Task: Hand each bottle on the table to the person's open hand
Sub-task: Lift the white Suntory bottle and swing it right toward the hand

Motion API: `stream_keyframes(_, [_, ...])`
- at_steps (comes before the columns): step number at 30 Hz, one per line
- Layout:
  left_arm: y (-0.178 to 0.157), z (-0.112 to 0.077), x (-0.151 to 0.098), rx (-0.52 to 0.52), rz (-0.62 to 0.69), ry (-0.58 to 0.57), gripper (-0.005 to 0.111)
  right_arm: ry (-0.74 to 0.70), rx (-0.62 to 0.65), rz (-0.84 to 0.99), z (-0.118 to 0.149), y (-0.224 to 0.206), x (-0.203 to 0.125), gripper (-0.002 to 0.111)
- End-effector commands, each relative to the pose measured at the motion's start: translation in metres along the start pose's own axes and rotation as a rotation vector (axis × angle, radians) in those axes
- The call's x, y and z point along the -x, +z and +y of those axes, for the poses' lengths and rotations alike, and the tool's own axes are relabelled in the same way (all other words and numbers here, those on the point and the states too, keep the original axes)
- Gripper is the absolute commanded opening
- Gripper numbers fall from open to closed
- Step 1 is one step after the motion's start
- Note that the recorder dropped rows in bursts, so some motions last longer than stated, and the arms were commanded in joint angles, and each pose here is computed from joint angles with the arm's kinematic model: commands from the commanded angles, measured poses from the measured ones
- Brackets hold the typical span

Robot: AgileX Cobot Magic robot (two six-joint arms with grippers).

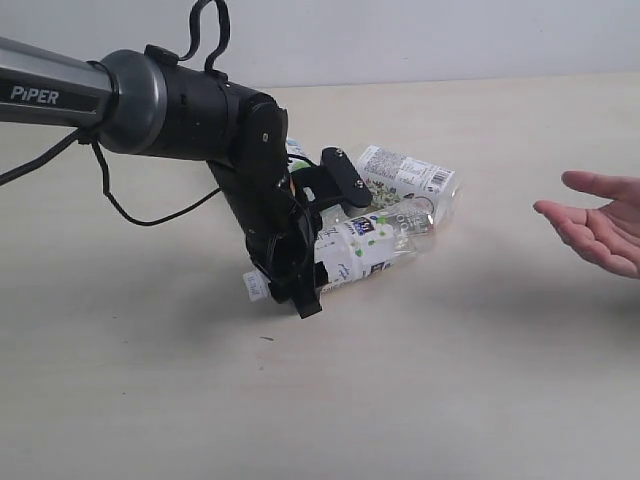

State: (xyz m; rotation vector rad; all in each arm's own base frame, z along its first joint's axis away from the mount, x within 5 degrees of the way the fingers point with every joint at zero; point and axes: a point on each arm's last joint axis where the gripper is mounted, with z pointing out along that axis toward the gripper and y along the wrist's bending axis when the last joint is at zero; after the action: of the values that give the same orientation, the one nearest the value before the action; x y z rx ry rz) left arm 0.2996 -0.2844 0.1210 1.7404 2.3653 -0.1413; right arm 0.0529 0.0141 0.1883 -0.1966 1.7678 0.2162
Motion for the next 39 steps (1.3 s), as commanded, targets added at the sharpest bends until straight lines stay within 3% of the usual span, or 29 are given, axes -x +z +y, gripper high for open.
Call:
stream_keyframes(1, [0.0, -0.001, -0.001, -0.005, 0.008, -0.002, 0.009, -0.004, -0.008, -0.007, -0.001, 0.0, -0.001, 0.0])
stream_keyframes(2, [0.0, -0.001, -0.001, -0.005, 0.008, -0.002, 0.001, -0.004, -0.008, -0.007, -0.001, 0.0, -0.001, 0.0])
stream_keyframes(7, [-0.001, -0.005, -0.004, -0.032, 0.047, 0.0, 0.0, -0.004, -0.008, -0.007, -0.001, 0.0, -0.001, 0.0])
stream_keyframes(11, [-0.017, -0.02, -0.002, -0.07, 0.092, 0.038, 0.0, -0.004, -0.008, -0.007, -0.001, 0.0, -0.001, 0.0])
stream_keyframes(17, [-0.05, -0.047, 0.012, -0.061, 0.046, 0.093, 0.0, -0.004, -0.008, -0.026, 0.0, 0.0, 0.001, 0.0])
stream_keyframes(24, [-0.082, -0.073, 0.02, -0.052, 0.0, 0.065, 0.0, -0.004, -0.008, -0.026, 0.0, 0.0, 0.001, 0.0])
stream_keyframes(33, [-0.137, -0.081, 0.031, -0.027, -0.147, -0.216, 0.0, -0.004, -0.008, -0.026, 0.0, 0.0, 0.001, 0.0])
stream_keyframes(35, [-0.148, -0.084, 0.038, -0.07, -0.203, -0.262, 0.0, -0.004, -0.008, -0.026, 0.0, 0.0, 0.001, 0.0])
stream_keyframes(39, [-0.174, -0.094, 0.062, -0.256, -0.367, -0.38, 0.0, -0.004, -0.008, -0.026, 0.0, 0.0, 0.001, 0.0])
